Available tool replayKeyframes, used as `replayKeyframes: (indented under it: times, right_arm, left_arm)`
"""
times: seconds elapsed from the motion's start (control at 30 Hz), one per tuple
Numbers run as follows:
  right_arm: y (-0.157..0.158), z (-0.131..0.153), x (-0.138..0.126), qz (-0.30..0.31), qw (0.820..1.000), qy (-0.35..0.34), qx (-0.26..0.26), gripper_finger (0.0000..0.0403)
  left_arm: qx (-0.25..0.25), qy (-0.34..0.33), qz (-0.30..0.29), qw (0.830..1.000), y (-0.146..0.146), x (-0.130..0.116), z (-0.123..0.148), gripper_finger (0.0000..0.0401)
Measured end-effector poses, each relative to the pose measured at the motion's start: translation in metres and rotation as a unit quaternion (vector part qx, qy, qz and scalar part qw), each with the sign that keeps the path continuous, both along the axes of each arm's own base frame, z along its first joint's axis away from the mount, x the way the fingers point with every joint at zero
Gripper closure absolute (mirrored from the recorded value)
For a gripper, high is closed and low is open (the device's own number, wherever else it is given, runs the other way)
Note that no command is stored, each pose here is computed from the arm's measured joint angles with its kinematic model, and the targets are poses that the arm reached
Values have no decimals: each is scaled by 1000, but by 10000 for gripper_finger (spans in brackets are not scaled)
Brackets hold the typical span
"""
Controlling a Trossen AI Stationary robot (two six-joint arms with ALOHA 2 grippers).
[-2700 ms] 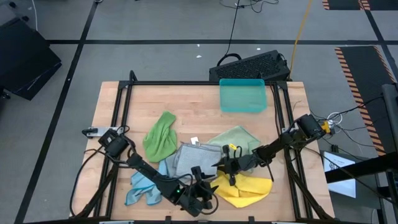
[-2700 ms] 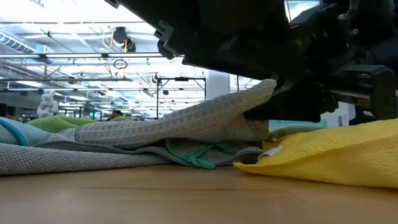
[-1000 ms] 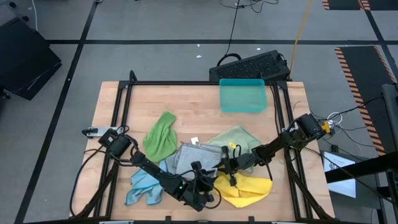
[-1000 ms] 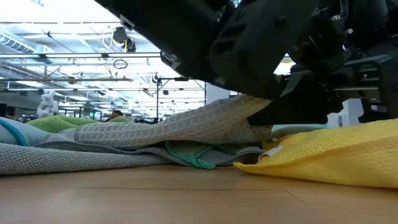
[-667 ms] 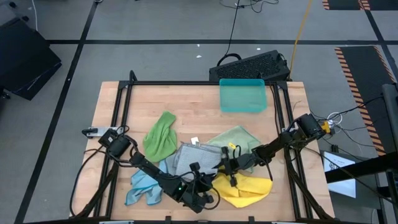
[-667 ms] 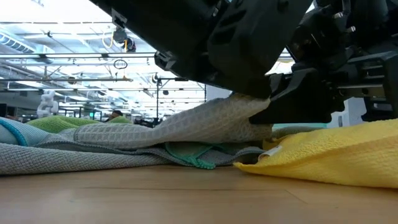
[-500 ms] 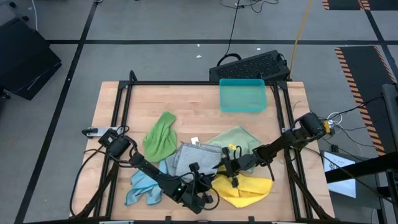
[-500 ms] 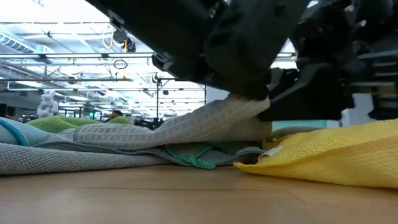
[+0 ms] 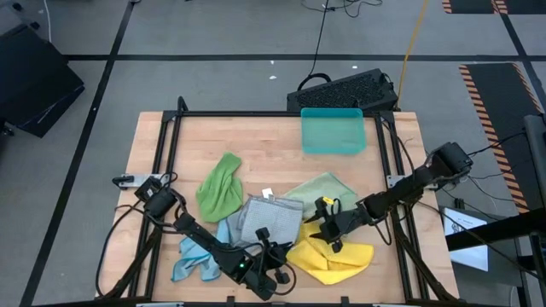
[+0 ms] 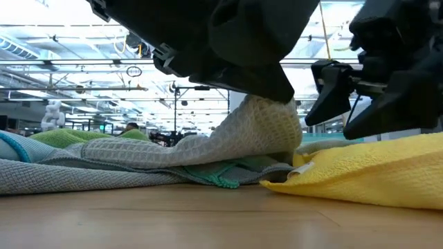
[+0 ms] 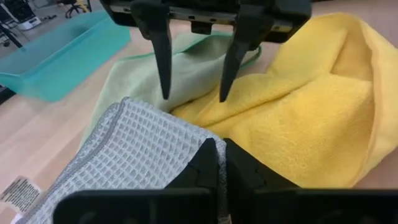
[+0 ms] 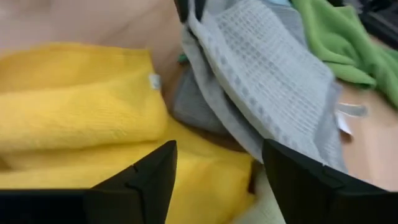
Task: Fold microfiber towels
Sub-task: Fold the right gray microfiber cloth
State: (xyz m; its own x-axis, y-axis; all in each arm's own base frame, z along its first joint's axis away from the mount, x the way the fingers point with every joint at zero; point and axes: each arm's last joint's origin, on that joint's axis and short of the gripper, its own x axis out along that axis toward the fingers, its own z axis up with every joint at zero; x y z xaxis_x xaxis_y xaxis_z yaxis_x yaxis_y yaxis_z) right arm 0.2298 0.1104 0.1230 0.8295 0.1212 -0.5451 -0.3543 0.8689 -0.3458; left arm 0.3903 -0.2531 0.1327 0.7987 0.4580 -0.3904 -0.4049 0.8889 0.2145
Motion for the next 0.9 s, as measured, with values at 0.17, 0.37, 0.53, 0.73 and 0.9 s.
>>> replayKeyframes:
  times: [0.17, 0.37, 0.53, 0.73, 0.9]
  right_arm:
    - [-4, -5, -7, -10, 1000, -27, -4, 150]
    - [-5, -2, -8, -7, 998, -64, 13, 112]
    - [-5, 3, -5, 6, 996, -92, -4, 95]
    - [-9, 5, -2, 37, 994, -99, -4, 95]
    - [-14, 8, 2, 49, 992, -113, 1, 96]
  left_arm:
    - [1, -14, 1, 1000, -4, -1, 2, 386]
    - [14, -28, -2, 1000, -10, -3, 5, 394]
    - [11, -33, -2, 999, -12, -4, 6, 387]
    - [22, -43, 7, 999, -16, -7, 7, 388]
    - [25, -47, 7, 999, -20, -10, 8, 394]
